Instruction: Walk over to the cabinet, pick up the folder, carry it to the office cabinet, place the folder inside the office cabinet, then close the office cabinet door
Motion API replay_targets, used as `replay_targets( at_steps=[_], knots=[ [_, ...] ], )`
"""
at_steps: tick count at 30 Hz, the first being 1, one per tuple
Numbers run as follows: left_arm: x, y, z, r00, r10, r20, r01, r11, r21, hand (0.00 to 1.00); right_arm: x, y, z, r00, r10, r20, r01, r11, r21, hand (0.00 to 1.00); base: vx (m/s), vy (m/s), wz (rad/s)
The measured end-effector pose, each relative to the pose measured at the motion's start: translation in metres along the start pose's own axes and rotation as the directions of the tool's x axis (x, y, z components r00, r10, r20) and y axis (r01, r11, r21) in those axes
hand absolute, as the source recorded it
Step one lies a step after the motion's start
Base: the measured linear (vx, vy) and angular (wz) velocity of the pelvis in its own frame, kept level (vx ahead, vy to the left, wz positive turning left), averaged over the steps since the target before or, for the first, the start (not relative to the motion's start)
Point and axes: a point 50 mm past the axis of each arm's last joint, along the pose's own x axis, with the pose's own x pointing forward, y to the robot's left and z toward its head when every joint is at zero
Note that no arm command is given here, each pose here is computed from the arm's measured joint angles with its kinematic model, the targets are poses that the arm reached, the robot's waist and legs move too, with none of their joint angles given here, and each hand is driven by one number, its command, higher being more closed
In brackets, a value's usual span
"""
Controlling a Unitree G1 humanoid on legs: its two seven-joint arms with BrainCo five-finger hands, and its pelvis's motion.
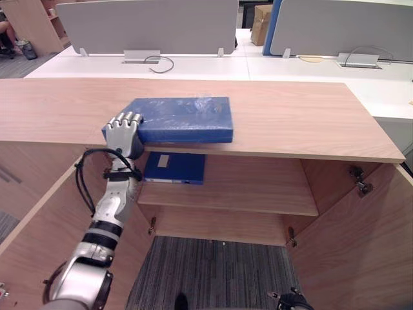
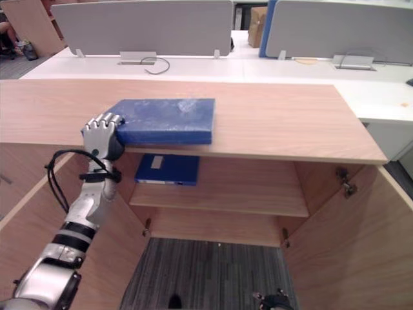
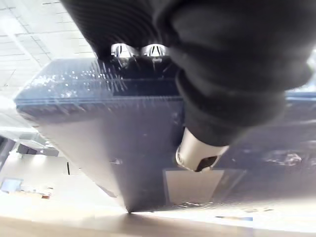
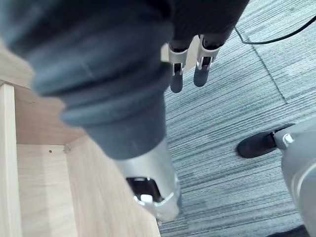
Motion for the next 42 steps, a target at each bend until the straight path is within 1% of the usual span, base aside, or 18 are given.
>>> replay_targets(
  at_steps=[3, 5, 6, 9, 11, 12, 13, 14, 15, 18, 21, 26, 29, 31, 32, 36, 39, 42],
  knots=[
    [-0.035, 0.005, 0.036, 1.0, 0.014, -0.016, -0.018, 0.956, -0.293, 1.0, -0.001, -0.004, -0.009, 1.0, -0.02, -0.024, 0.02, 1.0, 0.002, 0.0, 0.0, 0.0, 0.0],
    [-0.058, 0.006, 0.053, 0.998, -0.045, -0.038, 0.017, 0.845, -0.535, 1.0, -0.002, -0.007, -0.018, 0.998, -0.03, -0.05, 0.031, 0.999, 0.03, 0.0, 0.0, 0.004, -0.04],
    [-0.063, 0.007, 0.055, 0.997, -0.06, -0.048, 0.021, 0.815, -0.579, 1.0, -0.002, -0.008, -0.019, 0.998, -0.031, -0.053, 0.033, 0.999, 0.03, 0.0, -0.01, -0.001, -0.05],
    [-0.081, 0.013, 0.054, 0.974, -0.194, -0.114, -0.001, 0.505, -0.863, 1.0, -0.005, -0.011, -0.031, 0.995, -0.036, -0.09, 0.045, 0.994, 0.095, 0.0, 0.0, -0.01, -0.07],
    [-0.097, 0.012, 0.044, 0.946, -0.279, -0.167, -0.07, 0.328, -0.942, 1.0, -0.007, -0.01, -0.032, 0.997, -0.026, -0.068, 0.034, 0.992, 0.12, 0.0, 0.02, -0.01, -0.19],
    [-0.108, 0.01, 0.037, 0.919, -0.338, -0.202, -0.137, 0.208, -0.969, 1.0, -0.009, -0.007, -0.03, 0.999, -0.011, -0.037, 0.016, 0.993, 0.12, 0.0, 0.02, -0.009, -0.16],
    [-0.112, 0.01, 0.034, 0.908, -0.36, -0.215, -0.169, 0.154, -0.973, 1.0, -0.011, -0.005, -0.027, 1.0, -0.002, -0.015, 0.004, 0.993, 0.12, 0.0, 0.01, -0.011, -0.12],
    [-0.121, 0.008, 0.028, 0.884, -0.404, -0.236, -0.235, 0.052, -0.971, 1.0, -0.014, 0.0, -0.019, 0.999, 0.022, 0.045, -0.028, 0.99, 0.135, 0.0, 0.01, -0.009, -0.15],
    [-0.129, 0.008, 0.024, 0.863, -0.438, -0.252, -0.286, -0.011, -0.958, 1.0, -0.02, 0.004, -0.01, 0.992, 0.046, 0.12, -0.063, 0.988, 0.14, 0.0, 0.0, -0.007, -0.25],
    [-0.147, 0.008, 0.018, 0.82, -0.497, -0.286, -0.385, -0.109, -0.916, 1.0, -0.04, 0.02, 0.03, 0.932, 0.119, 0.342, -0.192, 0.964, 0.187, 0.0, -0.01, -0.008, -0.4],
    [-0.155, 0.006, 0.021, 0.804, -0.538, -0.254, -0.385, -0.145, -0.911, 1.0, -0.06, 0.022, 0.06, 0.854, 0.129, 0.504, -0.272, 0.937, 0.221, 0.0, -0.06, -0.01, -0.12],
    [-0.165, 0.005, 0.021, 0.784, -0.572, -0.24, -0.391, -0.156, -0.907, 1.0, -0.125, 0.014, 0.137, 0.535, 0.081, 0.841, -0.449, 0.871, 0.202, 0.0, -0.09, 0.002, -0.19],
    [-0.165, 0.005, 0.022, 0.782, -0.575, -0.239, -0.395, -0.161, -0.905, 1.0, -0.16, 0.013, 0.171, 0.342, 0.059, 0.938, -0.523, 0.841, 0.138, 0.0, -0.05, -0.005, -0.07],
    [-0.164, 0.005, 0.024, 0.786, -0.573, -0.232, -0.386, -0.162, -0.908, 1.0, -0.175, 0.014, 0.186, 0.248, 0.058, 0.967, -0.552, 0.829, 0.092, 0.0, -0.01, -0.003, -0.02],
    [-0.162, 0.007, 0.026, 0.796, -0.564, -0.221, -0.369, -0.162, -0.915, 1.0, -0.192, 0.017, 0.202, 0.139, 0.08, 0.987, -0.574, 0.819, 0.014, 0.0, 0.01, 0.004, -0.03],
    [-0.151, 0.011, 0.032, 0.834, -0.525, -0.172, -0.308, -0.185, -0.933, 1.0, -0.233, 0.034, 0.239, -0.119, 0.168, 0.979, -0.588, 0.782, -0.206, 0.0, 0.01, 0.004, -0.02],
    [-0.15, 0.01, 0.037, 0.842, -0.521, -0.137, -0.273, -0.192, -0.943, 1.0, -0.253, 0.048, 0.261, -0.244, 0.241, 0.939, -0.581, 0.739, -0.34, 0.0, -0.01, 0.003, 0.02],
    [-0.151, 0.009, 0.045, 0.842, -0.53, -0.103, -0.253, -0.217, -0.943, 1.0, -0.253, 0.067, 0.282, -0.257, 0.341, 0.904, -0.557, 0.712, -0.427, 0.0, -0.03, 0.003, 0.05]
  ],
)
